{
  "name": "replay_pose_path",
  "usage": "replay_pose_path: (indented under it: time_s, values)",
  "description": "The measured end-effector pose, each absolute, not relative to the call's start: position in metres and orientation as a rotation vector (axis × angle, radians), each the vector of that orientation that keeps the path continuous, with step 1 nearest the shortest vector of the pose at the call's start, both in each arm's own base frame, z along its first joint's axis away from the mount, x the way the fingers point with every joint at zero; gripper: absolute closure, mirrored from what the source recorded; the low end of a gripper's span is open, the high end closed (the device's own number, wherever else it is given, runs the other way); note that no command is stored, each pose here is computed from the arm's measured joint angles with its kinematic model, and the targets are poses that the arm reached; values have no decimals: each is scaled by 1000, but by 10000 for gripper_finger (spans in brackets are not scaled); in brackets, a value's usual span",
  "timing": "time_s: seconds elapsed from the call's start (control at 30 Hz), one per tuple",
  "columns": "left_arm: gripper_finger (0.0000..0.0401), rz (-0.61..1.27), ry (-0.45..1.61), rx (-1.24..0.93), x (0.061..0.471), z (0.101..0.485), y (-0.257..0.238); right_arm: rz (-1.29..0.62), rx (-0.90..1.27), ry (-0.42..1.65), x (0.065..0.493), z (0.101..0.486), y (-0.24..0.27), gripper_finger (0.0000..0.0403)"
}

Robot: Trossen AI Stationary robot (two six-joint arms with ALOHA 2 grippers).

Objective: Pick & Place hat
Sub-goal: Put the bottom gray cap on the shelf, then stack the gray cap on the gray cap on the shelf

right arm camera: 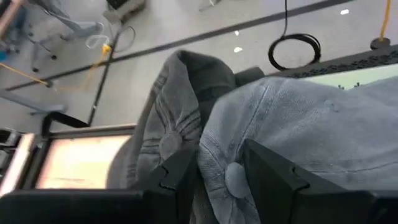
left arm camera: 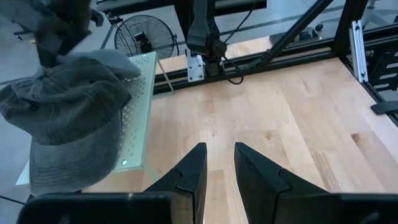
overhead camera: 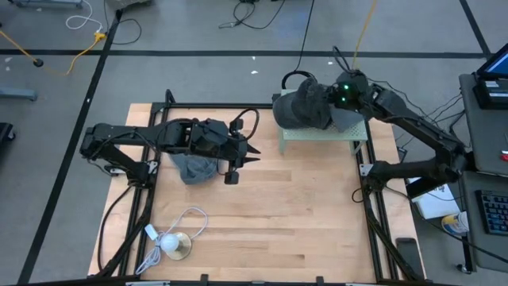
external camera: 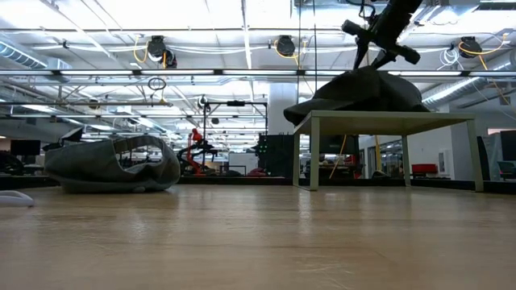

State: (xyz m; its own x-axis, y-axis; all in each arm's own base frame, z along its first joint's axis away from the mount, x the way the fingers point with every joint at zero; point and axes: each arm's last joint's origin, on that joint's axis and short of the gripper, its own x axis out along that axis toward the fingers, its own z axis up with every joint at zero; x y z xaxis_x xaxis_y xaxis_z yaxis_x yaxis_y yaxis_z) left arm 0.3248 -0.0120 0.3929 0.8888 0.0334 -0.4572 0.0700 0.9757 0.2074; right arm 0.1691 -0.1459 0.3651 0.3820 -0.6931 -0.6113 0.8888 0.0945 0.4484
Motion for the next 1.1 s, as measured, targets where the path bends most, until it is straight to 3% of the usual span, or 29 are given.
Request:
replay_pose_path:
  time_s: [0.4, 0.67, 0.9, 1.1]
  values:
    - [313, 35, 470, 187, 325, 394, -11, -1052, 779, 52, 149, 401, -129, 284]
    - [313, 157, 491, -2, 324, 391, -9, -693, 728, 127, 152, 409, -119, 284]
    - [313, 389, 538, -276, 317, 383, -4, -305, 676, 118, 160, 420, -112, 282]
    - [303, 476, 592, -431, 311, 375, -4, -2, 622, 83, 164, 432, -102, 280]
